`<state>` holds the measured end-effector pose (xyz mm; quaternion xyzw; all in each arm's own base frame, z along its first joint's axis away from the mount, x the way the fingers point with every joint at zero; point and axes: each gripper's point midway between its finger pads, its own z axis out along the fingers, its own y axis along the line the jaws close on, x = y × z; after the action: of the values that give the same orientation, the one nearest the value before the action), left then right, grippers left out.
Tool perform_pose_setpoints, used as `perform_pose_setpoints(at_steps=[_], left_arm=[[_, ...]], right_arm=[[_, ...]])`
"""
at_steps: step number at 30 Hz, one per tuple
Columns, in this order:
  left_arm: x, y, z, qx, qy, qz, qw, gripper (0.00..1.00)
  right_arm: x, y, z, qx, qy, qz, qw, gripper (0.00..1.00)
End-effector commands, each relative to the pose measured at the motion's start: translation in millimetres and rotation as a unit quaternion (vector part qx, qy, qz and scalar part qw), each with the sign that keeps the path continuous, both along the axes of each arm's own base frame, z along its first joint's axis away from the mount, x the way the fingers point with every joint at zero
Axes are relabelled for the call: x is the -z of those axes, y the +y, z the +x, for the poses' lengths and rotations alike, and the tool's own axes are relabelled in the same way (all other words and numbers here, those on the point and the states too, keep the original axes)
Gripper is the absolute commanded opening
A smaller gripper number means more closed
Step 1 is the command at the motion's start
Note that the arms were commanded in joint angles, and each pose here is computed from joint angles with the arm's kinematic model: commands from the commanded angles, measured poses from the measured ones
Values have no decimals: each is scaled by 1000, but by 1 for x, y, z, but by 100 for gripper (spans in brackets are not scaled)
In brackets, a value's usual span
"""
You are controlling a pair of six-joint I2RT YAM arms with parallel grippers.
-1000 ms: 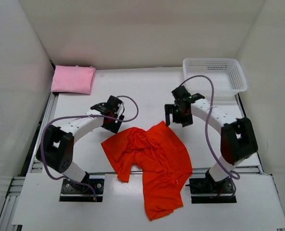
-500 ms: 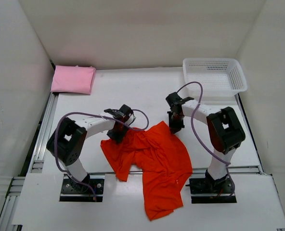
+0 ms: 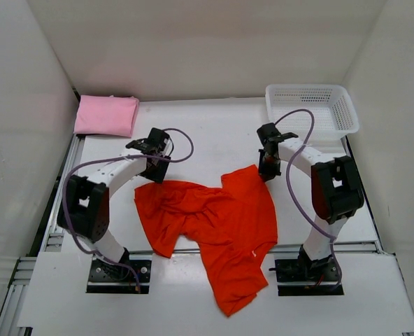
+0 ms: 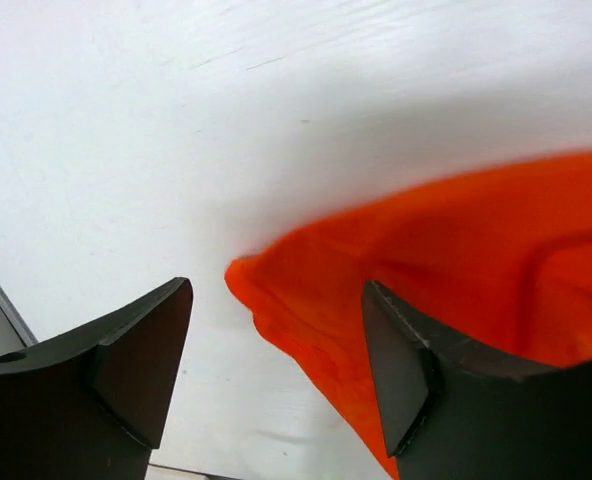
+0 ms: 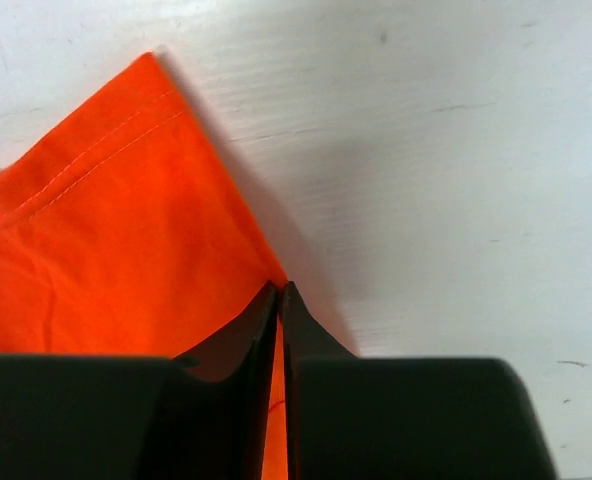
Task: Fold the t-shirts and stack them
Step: Flatten out the tshirt
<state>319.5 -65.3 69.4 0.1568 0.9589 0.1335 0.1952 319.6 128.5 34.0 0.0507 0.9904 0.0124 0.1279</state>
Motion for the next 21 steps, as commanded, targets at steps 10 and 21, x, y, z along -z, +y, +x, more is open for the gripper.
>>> perform_pose_setpoints(at_steps=[10, 21], left_arm=[[21, 8, -58, 58, 40, 111, 991, 69], [12, -6, -91, 76, 126, 44, 988, 69]], right_arm=[[-39, 34, 36, -25, -42, 50, 998, 51], [-31, 41, 54, -4, -27, 80, 996, 53]])
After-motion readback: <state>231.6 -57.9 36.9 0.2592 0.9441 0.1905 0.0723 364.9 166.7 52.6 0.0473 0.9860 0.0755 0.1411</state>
